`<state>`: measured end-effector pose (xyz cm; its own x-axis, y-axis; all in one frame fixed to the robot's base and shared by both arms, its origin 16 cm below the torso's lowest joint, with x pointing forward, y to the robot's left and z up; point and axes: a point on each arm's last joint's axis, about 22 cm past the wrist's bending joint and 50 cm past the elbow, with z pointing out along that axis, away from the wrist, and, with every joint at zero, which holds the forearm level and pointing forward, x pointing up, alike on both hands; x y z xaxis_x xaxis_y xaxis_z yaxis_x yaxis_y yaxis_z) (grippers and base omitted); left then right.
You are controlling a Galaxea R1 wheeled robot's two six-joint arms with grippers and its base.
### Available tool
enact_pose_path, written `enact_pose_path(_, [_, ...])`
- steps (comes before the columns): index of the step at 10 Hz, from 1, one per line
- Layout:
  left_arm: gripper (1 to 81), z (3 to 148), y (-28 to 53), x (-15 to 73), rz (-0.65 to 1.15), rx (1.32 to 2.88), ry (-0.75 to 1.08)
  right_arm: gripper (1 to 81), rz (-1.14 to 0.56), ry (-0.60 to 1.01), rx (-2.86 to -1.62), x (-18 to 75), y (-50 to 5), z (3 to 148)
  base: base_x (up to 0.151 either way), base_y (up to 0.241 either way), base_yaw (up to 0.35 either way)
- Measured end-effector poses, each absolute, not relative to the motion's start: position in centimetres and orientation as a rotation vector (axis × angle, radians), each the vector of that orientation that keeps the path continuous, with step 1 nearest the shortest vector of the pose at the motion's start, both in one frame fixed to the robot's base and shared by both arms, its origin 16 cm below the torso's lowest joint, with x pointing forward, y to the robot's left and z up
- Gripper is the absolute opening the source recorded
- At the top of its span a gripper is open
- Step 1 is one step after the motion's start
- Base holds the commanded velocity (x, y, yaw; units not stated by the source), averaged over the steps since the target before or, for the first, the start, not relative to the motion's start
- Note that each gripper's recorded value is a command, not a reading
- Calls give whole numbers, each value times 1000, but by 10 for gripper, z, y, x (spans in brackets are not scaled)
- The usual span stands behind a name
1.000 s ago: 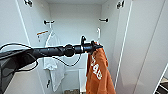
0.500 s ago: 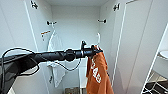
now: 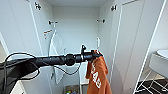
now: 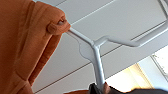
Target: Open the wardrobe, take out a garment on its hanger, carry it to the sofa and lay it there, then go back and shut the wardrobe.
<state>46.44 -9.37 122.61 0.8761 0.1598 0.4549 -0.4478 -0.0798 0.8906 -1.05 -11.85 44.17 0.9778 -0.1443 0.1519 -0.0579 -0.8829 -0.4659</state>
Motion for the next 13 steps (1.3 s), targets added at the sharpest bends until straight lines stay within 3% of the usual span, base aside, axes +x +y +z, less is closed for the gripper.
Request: enact_pose_path(13, [10,1194,-32,458,538,1571,-177,811,-241,145,-2649,-16,-118,442,-113,0,0])
